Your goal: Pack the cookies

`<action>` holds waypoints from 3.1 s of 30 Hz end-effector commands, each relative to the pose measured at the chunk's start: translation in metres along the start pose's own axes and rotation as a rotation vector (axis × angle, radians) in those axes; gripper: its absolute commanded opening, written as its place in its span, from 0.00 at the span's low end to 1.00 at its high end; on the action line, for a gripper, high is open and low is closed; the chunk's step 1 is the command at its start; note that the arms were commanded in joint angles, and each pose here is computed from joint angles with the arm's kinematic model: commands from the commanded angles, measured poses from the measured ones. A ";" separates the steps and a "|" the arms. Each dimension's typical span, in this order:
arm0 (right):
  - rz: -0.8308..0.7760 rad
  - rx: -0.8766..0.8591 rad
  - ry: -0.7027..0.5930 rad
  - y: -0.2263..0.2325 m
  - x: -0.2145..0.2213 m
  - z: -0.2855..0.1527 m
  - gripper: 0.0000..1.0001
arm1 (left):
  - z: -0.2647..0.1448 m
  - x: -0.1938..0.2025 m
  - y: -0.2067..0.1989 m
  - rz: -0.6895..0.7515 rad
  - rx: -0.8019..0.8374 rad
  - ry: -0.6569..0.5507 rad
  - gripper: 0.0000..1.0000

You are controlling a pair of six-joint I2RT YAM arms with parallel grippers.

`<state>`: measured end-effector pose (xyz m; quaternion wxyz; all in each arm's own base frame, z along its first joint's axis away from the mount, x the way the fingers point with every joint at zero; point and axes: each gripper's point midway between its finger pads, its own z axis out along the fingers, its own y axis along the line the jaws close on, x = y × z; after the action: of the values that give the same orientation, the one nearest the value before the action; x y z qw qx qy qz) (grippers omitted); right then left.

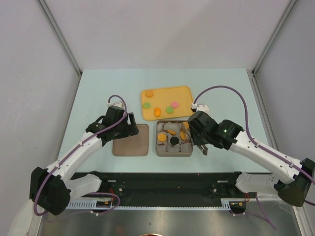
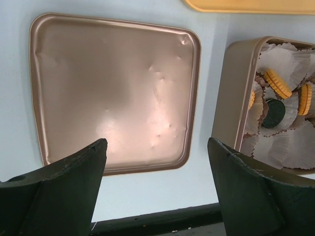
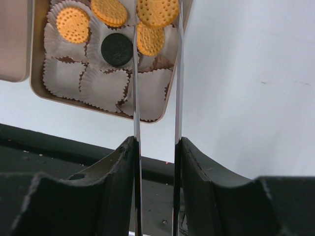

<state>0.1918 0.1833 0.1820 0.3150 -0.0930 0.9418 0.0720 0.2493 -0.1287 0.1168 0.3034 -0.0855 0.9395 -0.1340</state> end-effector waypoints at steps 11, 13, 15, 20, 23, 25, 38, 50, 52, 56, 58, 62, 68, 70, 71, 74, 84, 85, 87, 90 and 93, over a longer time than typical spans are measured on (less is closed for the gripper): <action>0.042 0.027 -0.059 -0.005 -0.011 0.007 0.32 | 0.001 -0.005 -0.005 -0.006 0.027 -0.013 0.88; 0.041 0.025 -0.065 -0.005 -0.014 0.008 0.33 | 0.002 -0.005 -0.004 -0.007 0.022 -0.013 0.88; 0.042 0.028 -0.065 -0.007 -0.016 0.010 0.32 | 0.002 -0.005 -0.004 -0.006 0.022 -0.013 0.88; 0.042 0.030 -0.059 -0.009 -0.018 0.014 0.33 | 0.003 -0.005 -0.005 -0.006 0.023 -0.010 0.88; 0.047 0.021 -0.059 -0.008 -0.019 0.015 0.33 | 0.003 -0.004 -0.005 -0.006 0.020 -0.009 0.88; 0.045 0.019 -0.057 -0.007 -0.019 0.015 0.33 | 0.004 -0.004 -0.005 -0.007 0.021 -0.008 0.88; 0.048 0.018 -0.053 -0.005 -0.018 0.017 0.43 | 0.003 -0.004 -0.005 -0.006 0.021 -0.010 0.88; 0.064 0.012 -0.079 -0.003 -0.024 0.017 0.57 | 0.003 -0.003 -0.003 -0.007 0.017 -0.009 0.88; 0.068 0.004 -0.089 -0.002 -0.026 0.015 0.58 | 0.003 -0.004 -0.003 -0.008 0.016 -0.010 0.88; 0.084 0.003 -0.113 -0.004 -0.030 0.011 0.57 | 0.004 -0.003 -0.003 -0.010 0.015 -0.008 0.88; 0.101 0.009 -0.139 -0.007 -0.035 0.007 0.56 | 0.003 -0.004 -0.004 -0.009 0.019 -0.011 0.88; 0.187 0.030 -0.190 -0.022 -0.048 0.000 0.54 | 0.004 -0.003 -0.005 -0.009 0.023 -0.007 0.88; 0.351 0.055 -0.252 -0.066 -0.084 0.010 0.34 | 0.002 -0.004 -0.008 -0.009 0.039 -0.007 0.88; 0.387 0.051 -0.281 -0.078 -0.100 0.018 0.27 | 0.002 -0.003 -0.008 -0.009 0.042 -0.005 0.88; 0.435 0.073 -0.264 -0.095 -0.104 0.029 0.25 | 0.001 -0.003 -0.008 -0.009 0.043 -0.006 0.88; 0.491 0.076 -0.227 -0.115 -0.110 0.057 0.21 | -0.001 -0.003 -0.008 -0.010 0.047 -0.011 0.88; 0.567 0.157 -0.114 -0.163 -0.104 0.133 0.19 | -0.002 -0.002 -0.010 -0.007 0.063 -0.009 0.88; 0.567 0.162 -0.098 -0.164 -0.102 0.138 0.20 | -0.003 -0.003 -0.011 -0.007 0.067 -0.012 0.88; 0.566 0.180 -0.051 -0.167 -0.091 0.150 0.20 | -0.003 -0.004 -0.011 -0.007 0.068 -0.017 0.88; 0.572 0.178 -0.016 -0.167 -0.084 0.159 0.22 | -0.003 -0.002 -0.010 -0.007 0.067 -0.012 0.88; 0.578 0.167 0.023 -0.164 -0.076 0.171 0.28 | -0.002 -0.001 -0.011 -0.007 0.070 -0.011 0.88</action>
<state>0.3733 0.0624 0.0773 0.2722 0.2103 0.9366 0.0661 0.2487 -0.1352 0.1179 0.3013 -0.0798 0.9380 -0.1514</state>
